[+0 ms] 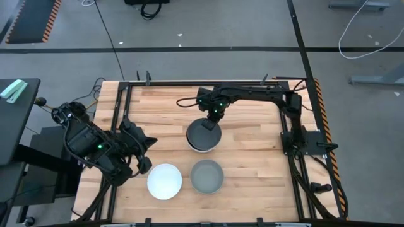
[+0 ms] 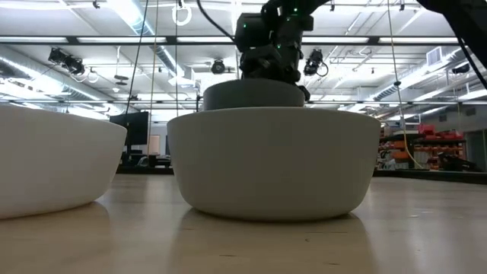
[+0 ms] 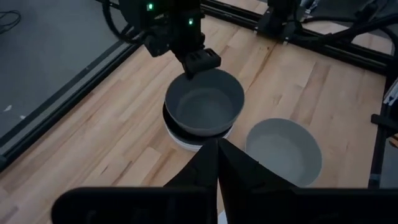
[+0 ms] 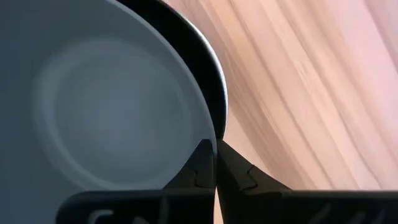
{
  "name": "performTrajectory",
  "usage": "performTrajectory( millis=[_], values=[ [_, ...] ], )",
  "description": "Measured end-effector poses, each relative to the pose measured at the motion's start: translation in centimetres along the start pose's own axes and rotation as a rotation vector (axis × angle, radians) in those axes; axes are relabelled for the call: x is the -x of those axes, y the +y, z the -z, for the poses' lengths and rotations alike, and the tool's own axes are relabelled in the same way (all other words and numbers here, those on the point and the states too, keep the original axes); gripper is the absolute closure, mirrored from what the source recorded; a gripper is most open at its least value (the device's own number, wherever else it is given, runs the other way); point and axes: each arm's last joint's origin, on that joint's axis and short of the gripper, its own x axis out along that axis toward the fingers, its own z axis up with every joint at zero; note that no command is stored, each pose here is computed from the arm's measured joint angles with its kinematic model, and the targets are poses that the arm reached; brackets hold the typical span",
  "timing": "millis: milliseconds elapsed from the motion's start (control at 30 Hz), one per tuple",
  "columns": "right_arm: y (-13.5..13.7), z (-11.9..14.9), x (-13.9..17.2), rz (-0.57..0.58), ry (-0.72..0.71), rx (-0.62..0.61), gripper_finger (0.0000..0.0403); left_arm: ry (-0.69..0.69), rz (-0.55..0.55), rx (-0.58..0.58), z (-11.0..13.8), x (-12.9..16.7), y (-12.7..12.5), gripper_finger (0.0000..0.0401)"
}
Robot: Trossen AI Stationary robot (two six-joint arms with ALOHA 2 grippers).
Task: Nest bowls inside each other
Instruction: Stack the gray bowl on top of the black bowl
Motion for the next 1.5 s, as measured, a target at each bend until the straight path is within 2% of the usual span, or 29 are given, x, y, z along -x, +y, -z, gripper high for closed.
performTrajectory(
  millis=[333,600,833,1000,1200,1500],
  values=[
    [-0.8,-0.2,-0.5,0.073,-0.028,0.0,0.04,0.001,0.0,-0.001,0.0,0.0,0.0,0.0375],
    [-0.8,-0.7,-0.6,0.068,-0.068,-0.02,0.04,0.001,0.0,0.002,0.0,0.0,0.0,0.0386],
    [-0.2,-1.0,-3.1,0.077,-0.019,-0.006,0.04,0.001,0.0,0.006,0.0,0.0,-0.1,0.0382],
    [0.2,-1.1,-3.4,0.07,-0.027,0.002,0.0375,0.001,0.0,0.008,0.0,0.0,-0.1,0.0375],
    [0.1,-0.8,-1.2,0.07,-0.089,-0.024,0.0343,0.001,-0.001,0.008,0.0,0.0,-0.1,0.0382],
    [0.8,0.5,2.4,0.049,-0.169,-0.013,0.0334,-0.001,-0.001,0.006,0.0,0.0,-0.1,0.0386]
  ],
)
